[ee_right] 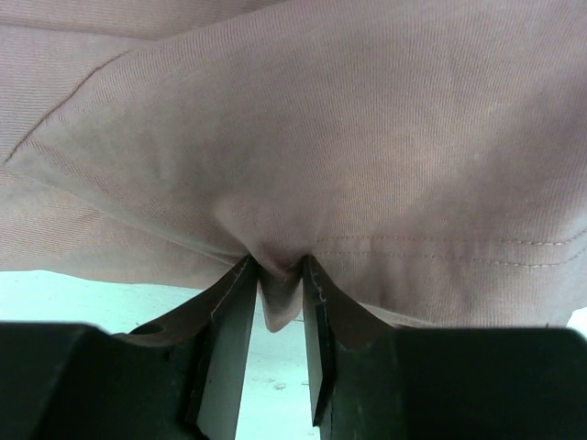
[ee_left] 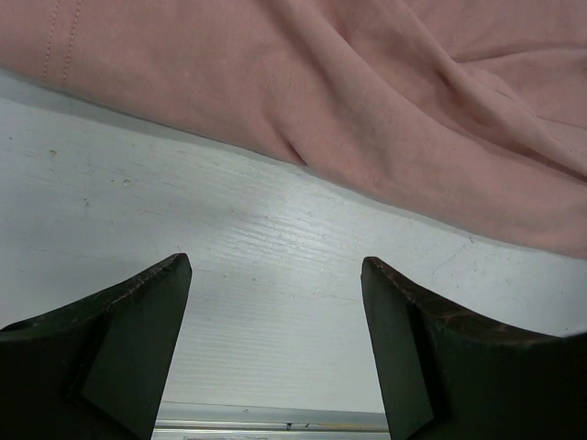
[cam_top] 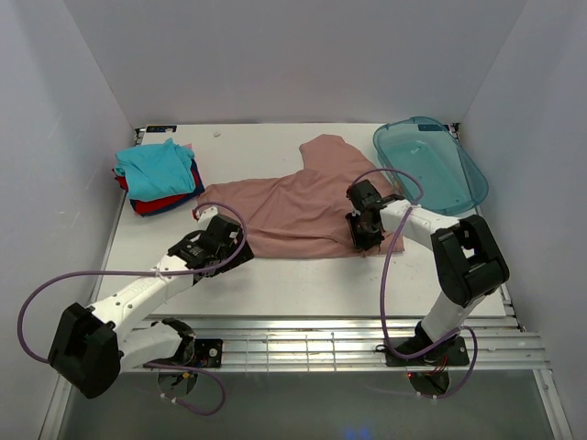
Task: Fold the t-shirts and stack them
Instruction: Fold the tshirt
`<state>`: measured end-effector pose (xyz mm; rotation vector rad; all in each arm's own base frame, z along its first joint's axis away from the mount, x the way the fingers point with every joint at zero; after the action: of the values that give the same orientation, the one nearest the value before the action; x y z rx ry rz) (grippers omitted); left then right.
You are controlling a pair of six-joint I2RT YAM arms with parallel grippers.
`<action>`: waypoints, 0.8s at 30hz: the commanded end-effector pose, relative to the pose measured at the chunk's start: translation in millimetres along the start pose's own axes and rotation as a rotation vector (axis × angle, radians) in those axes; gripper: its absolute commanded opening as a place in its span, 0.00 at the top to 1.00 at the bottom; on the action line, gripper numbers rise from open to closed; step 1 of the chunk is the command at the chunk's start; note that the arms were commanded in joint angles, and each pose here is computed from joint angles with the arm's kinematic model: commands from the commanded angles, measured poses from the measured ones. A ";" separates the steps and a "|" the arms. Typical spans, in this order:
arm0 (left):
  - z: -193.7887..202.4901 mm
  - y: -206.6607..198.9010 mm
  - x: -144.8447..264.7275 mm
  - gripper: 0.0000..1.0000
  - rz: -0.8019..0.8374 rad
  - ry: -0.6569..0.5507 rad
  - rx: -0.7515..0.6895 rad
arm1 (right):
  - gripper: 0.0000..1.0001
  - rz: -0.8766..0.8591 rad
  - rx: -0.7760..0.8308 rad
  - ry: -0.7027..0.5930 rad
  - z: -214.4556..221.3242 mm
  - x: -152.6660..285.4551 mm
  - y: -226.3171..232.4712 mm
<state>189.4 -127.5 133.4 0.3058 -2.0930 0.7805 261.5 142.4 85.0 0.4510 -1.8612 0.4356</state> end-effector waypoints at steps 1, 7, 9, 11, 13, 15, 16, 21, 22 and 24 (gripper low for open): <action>-3.4 -11.3 1.8 0.15 0.052 -0.008 -0.007 | 0.66 0.012 0.024 0.051 10.5 -9.8 3.7; -4.9 -24.9 2.0 0.15 0.093 0.014 -0.007 | 0.66 0.031 0.038 0.033 9.4 0.3 11.3; -5.2 -28.4 -1.8 0.15 0.087 0.023 -0.034 | 0.65 0.040 0.034 0.016 4.6 7.9 10.8; -7.0 -35.7 -1.4 0.14 0.095 0.034 -0.040 | 0.65 0.058 0.029 0.016 3.3 13.3 9.1; -5.6 -41.3 -3.9 0.14 0.098 0.059 -0.046 | 0.65 0.065 0.029 0.003 0.4 20.2 9.2; -5.8 -44.3 -6.0 0.14 0.093 0.067 -0.053 | 0.65 0.063 0.029 0.002 -1.8 25.0 9.5; -4.3 -44.5 -8.8 0.14 0.083 0.079 -0.058 | 0.65 0.065 0.025 0.006 -2.1 26.0 9.7; -4.2 -51.8 -10.6 0.14 0.079 0.102 -0.057 | 0.65 0.064 0.029 0.028 -6.1 30.6 10.3; -3.8 -53.1 -10.8 0.15 0.077 0.109 -0.061 | 0.65 0.057 0.028 0.022 -10.4 33.4 10.9; -4.6 -54.9 -11.1 0.14 0.062 0.119 -0.067 | 0.65 0.047 0.026 0.023 -13.9 34.8 12.4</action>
<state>219.5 -160.3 135.0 0.2033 -2.0139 0.7332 249.2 149.6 104.0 0.4142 -1.8185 0.5130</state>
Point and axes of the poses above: each gripper's point midway between its finger pads, its own x axis back along the fingers, its own y axis along the line the jaws close on, z = x × y, the point moved 7 cm from there along x, back along the fingers, and after that the axes turned 15 degrees about x, right-handed, at the moved point
